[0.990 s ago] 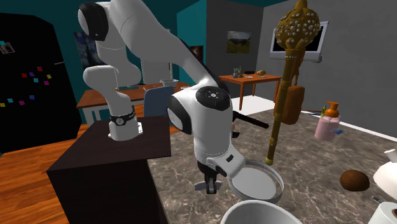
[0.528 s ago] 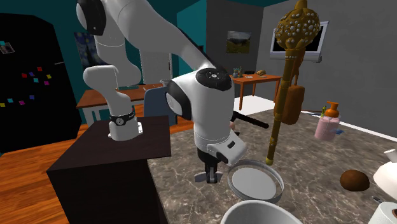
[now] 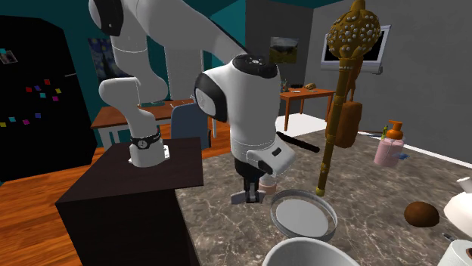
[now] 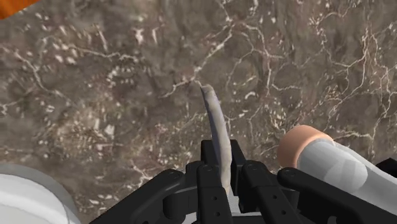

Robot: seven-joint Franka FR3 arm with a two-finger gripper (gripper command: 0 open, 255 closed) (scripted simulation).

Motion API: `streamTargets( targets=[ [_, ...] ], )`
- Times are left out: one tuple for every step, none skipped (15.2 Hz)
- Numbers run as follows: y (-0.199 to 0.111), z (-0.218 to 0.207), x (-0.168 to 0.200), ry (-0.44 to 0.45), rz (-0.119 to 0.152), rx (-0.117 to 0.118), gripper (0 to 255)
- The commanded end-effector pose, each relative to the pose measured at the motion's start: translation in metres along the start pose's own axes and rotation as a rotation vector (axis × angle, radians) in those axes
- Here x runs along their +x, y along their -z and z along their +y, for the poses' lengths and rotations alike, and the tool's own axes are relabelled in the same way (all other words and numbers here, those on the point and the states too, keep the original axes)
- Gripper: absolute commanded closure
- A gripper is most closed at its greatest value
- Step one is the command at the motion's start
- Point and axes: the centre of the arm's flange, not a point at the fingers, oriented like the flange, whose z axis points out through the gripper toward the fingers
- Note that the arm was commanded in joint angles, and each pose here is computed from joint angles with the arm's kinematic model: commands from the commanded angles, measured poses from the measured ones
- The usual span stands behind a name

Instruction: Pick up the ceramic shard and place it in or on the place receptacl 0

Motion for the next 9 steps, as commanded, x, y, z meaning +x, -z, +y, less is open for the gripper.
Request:
streamTargets(
  targets=[
    [0.003, -0.005, 0.012, 0.0, 0.0, 0.0, 255],
    [0.002, -0.009, 0.024, 0.0, 0.0, 0.0, 255],
    [0.0, -0.013, 0.037, 0.0, 0.0, 0.0, 255],
    [-0.001, -0.018, 0.049, 0.0, 0.0, 0.0, 255],
    [-0.002, -0.022, 0.062, 0.0, 0.0, 0.0, 255],
    [-0.004, -0.026, 0.074, 0.0, 0.0, 0.0, 255],
    [-0.005, -0.03, 0.087, 0.0, 0.0, 0.0, 255],
    [-0.006, -0.034, 0.099, 0.0, 0.0, 0.0, 255],
    [-0.008, -0.038, 0.111, 0.0, 0.0, 0.0, 255]
  ],
)
